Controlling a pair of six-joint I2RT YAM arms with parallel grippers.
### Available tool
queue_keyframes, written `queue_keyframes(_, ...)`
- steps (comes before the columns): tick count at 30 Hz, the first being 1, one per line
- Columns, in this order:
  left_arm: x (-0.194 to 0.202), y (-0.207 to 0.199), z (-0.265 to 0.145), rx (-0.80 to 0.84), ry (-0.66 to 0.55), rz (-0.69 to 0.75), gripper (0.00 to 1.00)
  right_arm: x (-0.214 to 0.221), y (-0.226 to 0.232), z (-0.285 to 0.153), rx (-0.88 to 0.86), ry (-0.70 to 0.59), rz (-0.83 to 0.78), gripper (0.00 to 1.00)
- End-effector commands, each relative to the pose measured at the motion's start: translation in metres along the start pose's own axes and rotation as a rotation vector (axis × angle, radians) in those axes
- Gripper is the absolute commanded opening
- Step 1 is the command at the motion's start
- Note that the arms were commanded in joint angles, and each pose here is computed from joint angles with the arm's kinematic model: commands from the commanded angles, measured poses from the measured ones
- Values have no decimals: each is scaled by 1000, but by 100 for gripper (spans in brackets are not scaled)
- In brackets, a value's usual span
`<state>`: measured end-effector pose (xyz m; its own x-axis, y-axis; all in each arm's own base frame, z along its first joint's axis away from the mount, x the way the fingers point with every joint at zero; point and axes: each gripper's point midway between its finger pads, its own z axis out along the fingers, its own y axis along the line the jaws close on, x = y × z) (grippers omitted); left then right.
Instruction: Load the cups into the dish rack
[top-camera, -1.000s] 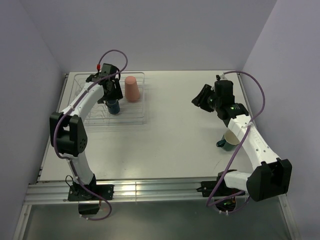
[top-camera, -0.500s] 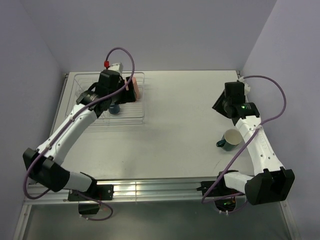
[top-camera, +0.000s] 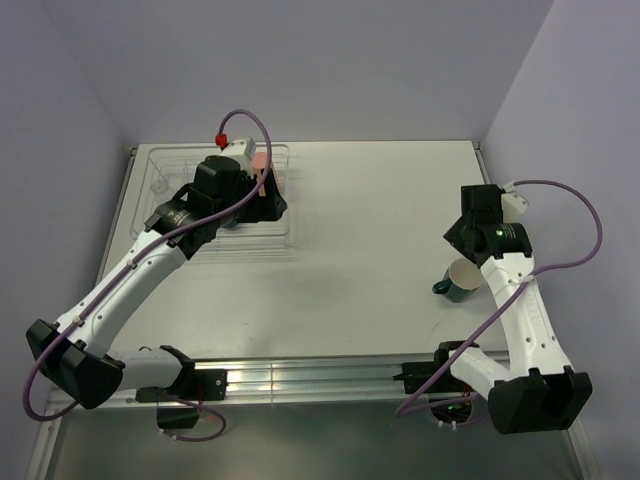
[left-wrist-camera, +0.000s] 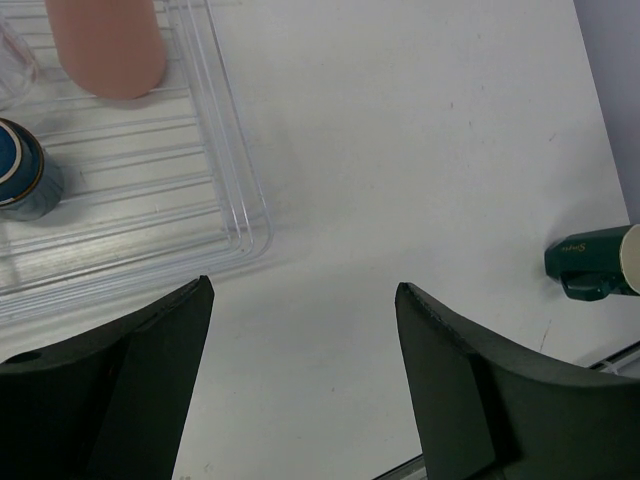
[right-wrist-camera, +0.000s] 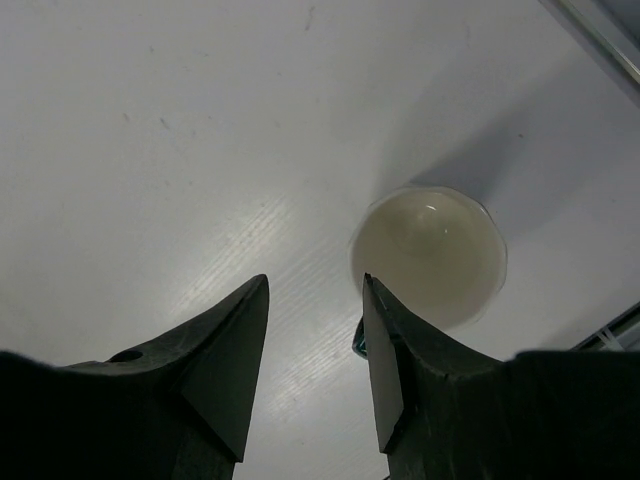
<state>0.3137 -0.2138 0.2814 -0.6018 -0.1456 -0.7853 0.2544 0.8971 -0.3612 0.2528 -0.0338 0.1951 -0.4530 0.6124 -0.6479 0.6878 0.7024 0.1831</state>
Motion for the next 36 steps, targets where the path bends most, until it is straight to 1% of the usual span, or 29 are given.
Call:
queue_keyframes(1,-8,-13,-8,58,-43,1,80,5,-20,6,91,4,7,51)
queue_keyframes(2,-7,-13,-8,58,-42,1,80,3,-26,9,111,7,32,51)
queue_keyframes(8,-7,-14,-9,65,-45,5,80,8,-30,27,162,49,32,51)
queue_keyframes(13,-4,-13,-6,61,-33,6,80,12,-23,41,145,87,60,51)
queue_keyframes(24,-3,-12,-5,59,-29,11,80,33,-20,60,150,170,62,51)
queue_keyframes(33,0,-12,-1,54,-20,12,80,46,-25,74,168,198,45,51)
queue_keyframes(36,2,-9,1,45,-15,12,80,48,-25,79,172,205,41,46)
